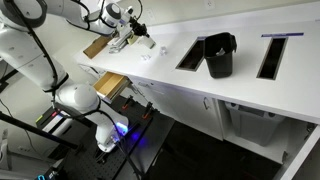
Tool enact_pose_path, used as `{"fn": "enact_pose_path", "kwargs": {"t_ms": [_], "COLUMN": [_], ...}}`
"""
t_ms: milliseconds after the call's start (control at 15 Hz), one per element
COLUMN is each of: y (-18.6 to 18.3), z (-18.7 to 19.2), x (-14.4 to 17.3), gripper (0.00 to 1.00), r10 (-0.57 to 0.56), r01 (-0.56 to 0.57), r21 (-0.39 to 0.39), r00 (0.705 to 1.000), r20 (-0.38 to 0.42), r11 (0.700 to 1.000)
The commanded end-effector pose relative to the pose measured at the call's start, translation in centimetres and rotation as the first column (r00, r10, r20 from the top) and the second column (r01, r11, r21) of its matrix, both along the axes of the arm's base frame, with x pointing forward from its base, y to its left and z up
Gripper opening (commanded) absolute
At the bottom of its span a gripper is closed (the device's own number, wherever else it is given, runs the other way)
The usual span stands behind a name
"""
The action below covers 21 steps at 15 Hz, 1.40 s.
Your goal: Pour the contents in the white coffee cup onto the right side of the countertop
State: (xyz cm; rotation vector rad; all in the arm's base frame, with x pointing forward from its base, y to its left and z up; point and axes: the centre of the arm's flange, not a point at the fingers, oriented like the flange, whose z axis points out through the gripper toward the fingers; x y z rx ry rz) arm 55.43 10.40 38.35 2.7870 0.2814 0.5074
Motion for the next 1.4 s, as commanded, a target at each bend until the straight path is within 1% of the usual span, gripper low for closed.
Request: {"fn": "enact_pose_path", "kwargs": {"t_ms": [0,200,467,667,933,1000,1067,1133,1333], "y": [0.5,0.1,-0.4,-0.7,-1.1,-1.2,-1.3,-1.5,-1.6], "z": [0.3,-0.3,-2.2,-5.2,-8.9,-9.6,-10.2,-9.2,-10.6], "x": [-3.9,-6.3,-8.6,-8.9,-8.7,-8.7,-8.6,-9.3,-9.2], "gripper": [0.01,0.01,0.01,0.01,0.01,0.01,0.01,0.04,0.04], "r10": [0.011,-0.023,-0.106,-0.154,-0.208,-0.219,-0.226,-0.208,-0.218], "r01": [-0.006,0.041,0.134,0.186,0.245,0.254,0.256,0.233,0.233], "r21": [-0.159,-0.284,-0.384,-0.457,-0.555,-0.569,-0.575,-0.546,-0.559], "r00": [0.999,0.998,0.990,0.982,0.969,0.967,0.966,0.972,0.971], "r20": [0.030,0.065,0.094,0.106,0.130,0.130,0.125,0.107,0.094], "r11": [0.987,0.958,0.913,0.870,0.795,0.782,0.777,0.805,0.796]}}
